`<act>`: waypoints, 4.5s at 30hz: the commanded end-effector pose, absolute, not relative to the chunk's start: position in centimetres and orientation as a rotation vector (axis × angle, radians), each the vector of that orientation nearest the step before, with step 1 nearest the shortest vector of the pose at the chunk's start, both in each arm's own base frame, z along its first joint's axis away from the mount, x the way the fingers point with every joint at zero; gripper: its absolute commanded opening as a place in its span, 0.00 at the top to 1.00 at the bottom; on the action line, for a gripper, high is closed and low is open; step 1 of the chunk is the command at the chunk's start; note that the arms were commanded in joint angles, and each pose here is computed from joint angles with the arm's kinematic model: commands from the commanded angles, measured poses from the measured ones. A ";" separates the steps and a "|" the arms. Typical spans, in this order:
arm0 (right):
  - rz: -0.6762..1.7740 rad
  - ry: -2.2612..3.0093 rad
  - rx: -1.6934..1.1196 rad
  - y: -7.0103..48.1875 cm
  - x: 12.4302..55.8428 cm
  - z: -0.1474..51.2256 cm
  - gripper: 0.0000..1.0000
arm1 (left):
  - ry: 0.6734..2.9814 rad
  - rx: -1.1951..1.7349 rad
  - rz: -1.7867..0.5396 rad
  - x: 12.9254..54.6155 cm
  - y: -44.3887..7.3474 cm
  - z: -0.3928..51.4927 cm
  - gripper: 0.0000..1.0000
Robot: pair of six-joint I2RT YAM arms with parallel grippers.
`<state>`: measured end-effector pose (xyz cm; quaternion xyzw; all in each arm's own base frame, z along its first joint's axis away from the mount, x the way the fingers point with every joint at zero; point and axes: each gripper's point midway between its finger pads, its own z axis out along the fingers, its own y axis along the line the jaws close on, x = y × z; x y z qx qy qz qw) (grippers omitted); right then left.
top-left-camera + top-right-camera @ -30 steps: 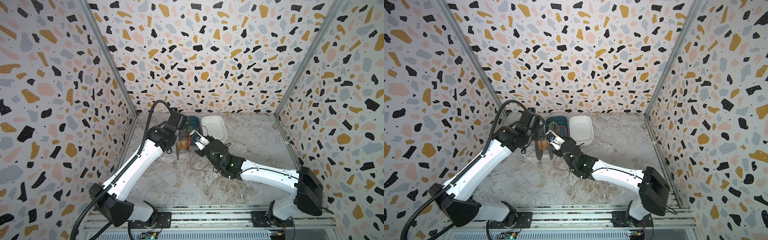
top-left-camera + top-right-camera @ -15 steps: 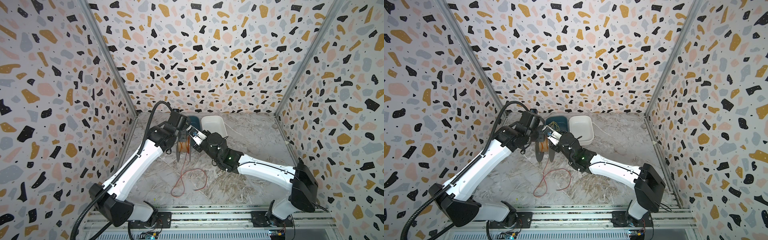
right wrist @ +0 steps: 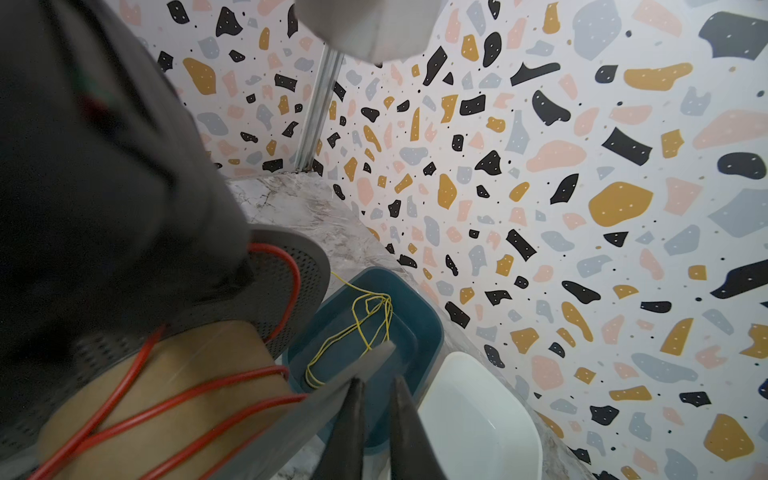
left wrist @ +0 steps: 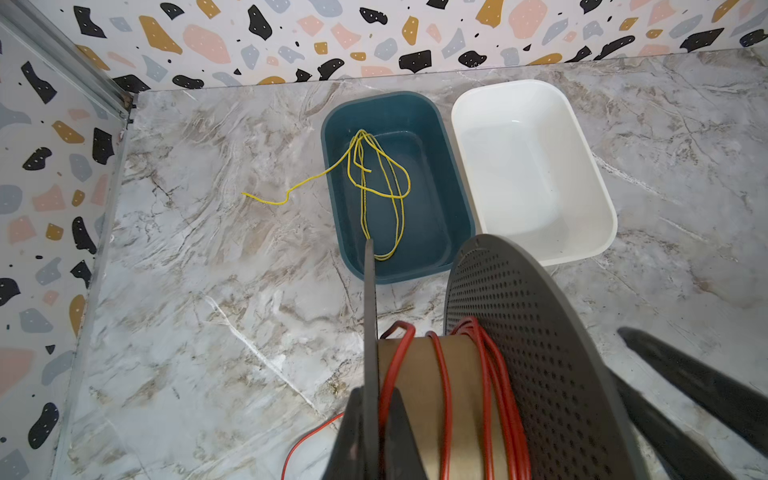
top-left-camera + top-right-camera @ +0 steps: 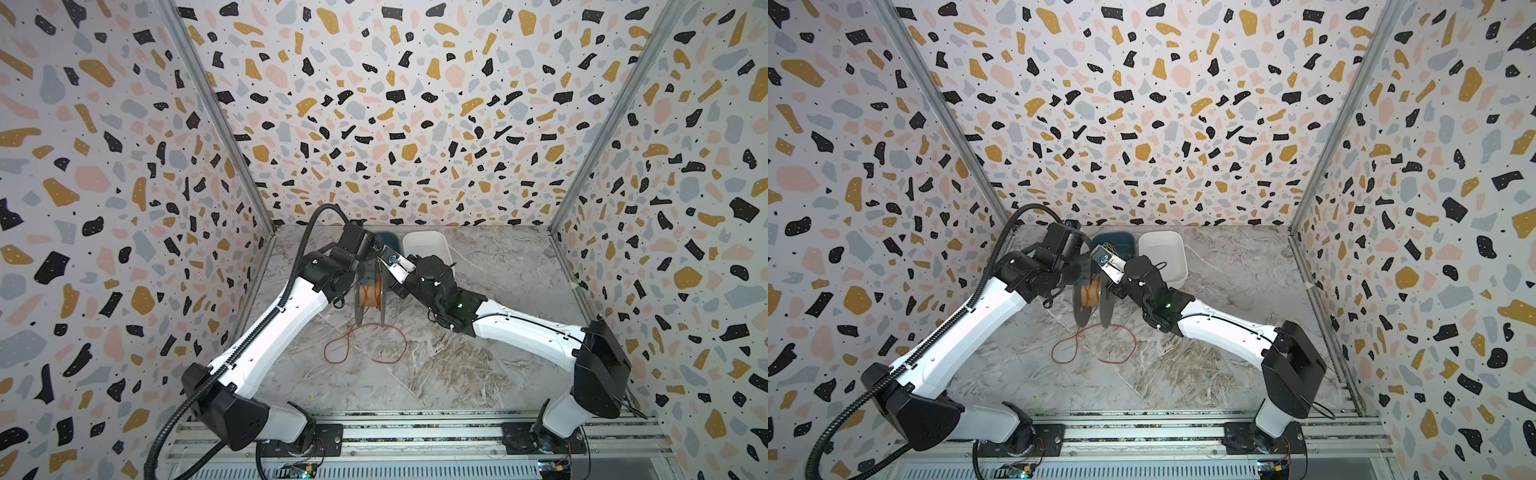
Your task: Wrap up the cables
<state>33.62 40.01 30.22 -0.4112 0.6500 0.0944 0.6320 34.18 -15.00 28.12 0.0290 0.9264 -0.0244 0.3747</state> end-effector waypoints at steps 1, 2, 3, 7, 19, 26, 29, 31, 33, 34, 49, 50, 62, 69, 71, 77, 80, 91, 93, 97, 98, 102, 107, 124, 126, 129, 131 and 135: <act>0.315 1.442 -0.905 39.0 32.5 34.1 0.84 | 2.266 0.033 -0.137 34.9 -15.3 31.4 1.00; 0.338 1.450 -0.903 38.7 32.3 34.2 0.84 | 2.259 0.031 -0.138 35.0 -15.3 31.6 1.00; 0.352 1.458 -0.895 38.4 32.3 34.4 0.83 | 2.254 0.029 -0.140 35.1 -15.3 31.9 1.00; 0.434 1.507 -0.869 36.7 31.6 34.6 0.64 | 2.230 0.026 -0.165 35.0 -15.4 33.5 1.00; 0.741 1.561 -0.860 31.4 27.2 27.4 0.24 | 2.147 0.010 -0.250 34.3 -15.4 37.7 1.00; 0.866 1.563 -0.911 32.3 25.4 21.0 0.24 | 2.101 -0.003 -0.309 34.0 -15.7 39.2 1.00; 0.919 1.563 -0.897 32.7 25.2 19.5 0.25 | 2.090 -0.008 -0.308 33.8 -15.5 39.6 1.00; 0.957 1.562 -0.897 33.2 25.1 18.8 0.26 | 2.081 -0.014 -0.318 33.8 -15.5 39.9 1.00; 0.973 1.565 -0.902 33.9 25.0 18.2 0.27 | 2.063 -0.026 -0.336 33.8 -15.5 40.3 1.00; 0.982 1.563 -0.901 34.3 24.9 18.1 0.28 | 2.056 -0.032 -0.349 33.8 -15.6 40.5 1.00; 0.983 1.495 -0.849 38.6 26.5 16.6 0.39 | 2.027 -0.060 -0.445 33.7 -16.4 41.6 1.00; 0.988 1.489 -0.840 38.7 26.8 16.7 0.40 | 2.028 -0.059 -0.446 33.6 -16.4 41.6 1.00; 0.961 1.550 -0.806 39.0 30.0 14.3 0.48 | 2.010 -0.050 -0.483 33.1 -16.6 42.6 1.00; 1.002 1.534 -0.841 37.9 27.8 15.2 0.50 | 2.004 -0.050 -0.473 32.9 -16.3 42.7 1.00; 0.993 1.520 -0.852 37.2 26.8 15.9 0.51 | 2.000 -0.049 -0.482 33.0 -16.5 42.7 1.00; 0.931 1.523 -0.875 34.8 25.1 16.4 0.51 | 2.000 -0.041 -0.492 33.0 -16.7 42.8 1.00; 0.887 1.545 -0.861 34.4 25.9 15.6 0.50 | 1.990 -0.044 -0.499 32.9 -16.6 43.2 1.00; 0.859 1.598 -0.836 34.0 30.3 12.8 0.42 | 1.997 -0.033 -0.509 32.3 -16.5 43.5 1.00; 0.862 1.614 -0.850 34.6 31.0 12.0 0.42 | 1.994 -0.032 -0.515 32.3 -16.6 43.7 1.00; 0.863 1.626 -0.838 35.4 32.5 10.7 0.44 | 1.988 -0.033 -0.537 32.2 -16.8 44.1 1.00; 0.856 1.629 -0.834 35.6 32.9 10.4 0.45 | 1.987 -0.032 -0.541 32.1 -16.8 44.2 1.00; 0.840 1.644 -0.834 36.1 34.1 9.4 0.53 | 1.989 -0.027 -0.548 31.9 -16.8 44.6 1.00; 0.834 1.645 -0.824 35.2 33.1 9.5 0.82 | 1.971 -0.048 -0.542 32.2 -16.6 44.9 1.00; 0.436 1.669 -1.125 36.5 25.0 11.5 1.00 | 1.763 -0.427 -0.539 36.8 -14.5 44.5 1.00; 0.373 1.655 -1.145 36.5 24.4 12.6 1.00 | 1.747 -0.455 -0.480 37.2 -13.7 44.2 1.00; 0.293 1.638 -1.170 36.5 23.8 14.6 1.00 | 1.756 -0.482 -0.366 37.6 -12.5 42.9 1.00; 0.248 1.619 -1.166 36.4 23.6 16.6 1.00 | 1.768 -0.497 -0.294 37.7 -11.7 41.5 1.00; 0.183 1.593 -1.148 36.2 23.8 20.4 1.00 | 1.794 -0.507 -0.202 37.6 -10.8 39.4 1.00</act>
